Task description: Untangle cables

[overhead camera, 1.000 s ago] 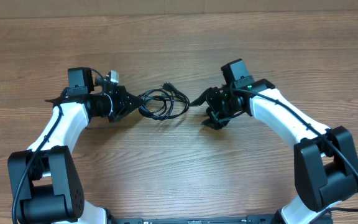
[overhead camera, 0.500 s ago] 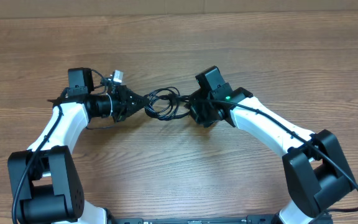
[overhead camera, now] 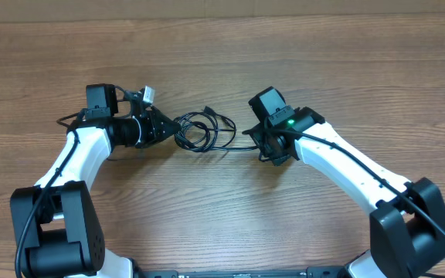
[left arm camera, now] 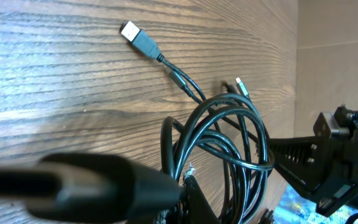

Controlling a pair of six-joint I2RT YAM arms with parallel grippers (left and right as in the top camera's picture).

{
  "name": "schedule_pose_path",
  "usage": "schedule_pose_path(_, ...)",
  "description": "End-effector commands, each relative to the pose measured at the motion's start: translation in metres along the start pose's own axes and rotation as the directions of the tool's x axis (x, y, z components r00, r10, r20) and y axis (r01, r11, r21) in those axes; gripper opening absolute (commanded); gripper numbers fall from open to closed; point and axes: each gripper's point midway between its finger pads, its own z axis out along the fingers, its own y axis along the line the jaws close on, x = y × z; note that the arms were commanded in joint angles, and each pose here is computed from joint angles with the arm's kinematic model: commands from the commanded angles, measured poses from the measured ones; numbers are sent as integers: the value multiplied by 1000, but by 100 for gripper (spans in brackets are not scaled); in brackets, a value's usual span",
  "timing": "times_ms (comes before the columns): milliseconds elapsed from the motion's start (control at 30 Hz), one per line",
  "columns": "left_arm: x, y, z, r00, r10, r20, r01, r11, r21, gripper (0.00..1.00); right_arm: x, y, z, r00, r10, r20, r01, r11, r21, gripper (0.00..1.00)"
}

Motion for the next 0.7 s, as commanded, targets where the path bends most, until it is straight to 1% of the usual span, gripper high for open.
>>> schedule_pose_path(0,-8,-23,-9,996,89,26,-91,993,77,4,12,14,-11,997,-34,-76,30,998,-55,8)
schedule_pose_path(33,-8,-23,-9,996,88,25,-90,993,77,4,21,15,-10,991,-37,-125,29,998,-63,23)
schedule_pose_path(67,-8,-23,-9,996,88,25,-90,993,77,4,30,17,-10,986,-48,-158,36,996,-79,36)
schedule_pose_path(133,-8,-24,-9,996,88,24,-89,993,81,4,44,22,-11,979,-70,-193,52,994,-101,47)
schedule_pose_path(200,-7,-27,-10,996,87,21,-89,991,102,4,61,30,-13,970,-101,-223,71,988,-136,45)
schedule_pose_path(233,-5,-33,-10,997,74,13,-75,988,135,4,71,31,-14,969,-78,-235,47,990,-134,41)
schedule_pose_path(300,-5,-34,-10,1000,-21,-1,21,990,142,4,78,29,-12,974,-30,-223,5,994,-113,38)
schedule_pose_path(400,-5,-34,-10,990,-136,-19,138,980,141,4,79,30,-2,976,15,-215,-37,995,-96,39)
schedule_pose_path(433,-4,-34,-10,987,-160,-26,162,976,142,4,80,38,4,976,19,-218,-45,992,-117,39)
schedule_pose_path(533,-1,-41,-12,984,-169,-49,175,968,181,4,83,54,20,975,9,-222,-46,985,-163,39)
schedule_pose_path(600,0,-42,-12,984,-170,-52,177,967,184,4,84,60,29,975,7,-221,-48,982,-181,39)
schedule_pose_path(633,0,-42,-12,984,-170,-52,177,967,184,4,83,61,31,977,8,-213,-48,982,-183,34)
schedule_pose_path(667,-1,-40,-12,984,-171,-48,177,968,176,4,72,55,37,988,17,-152,-41,986,-160,15)
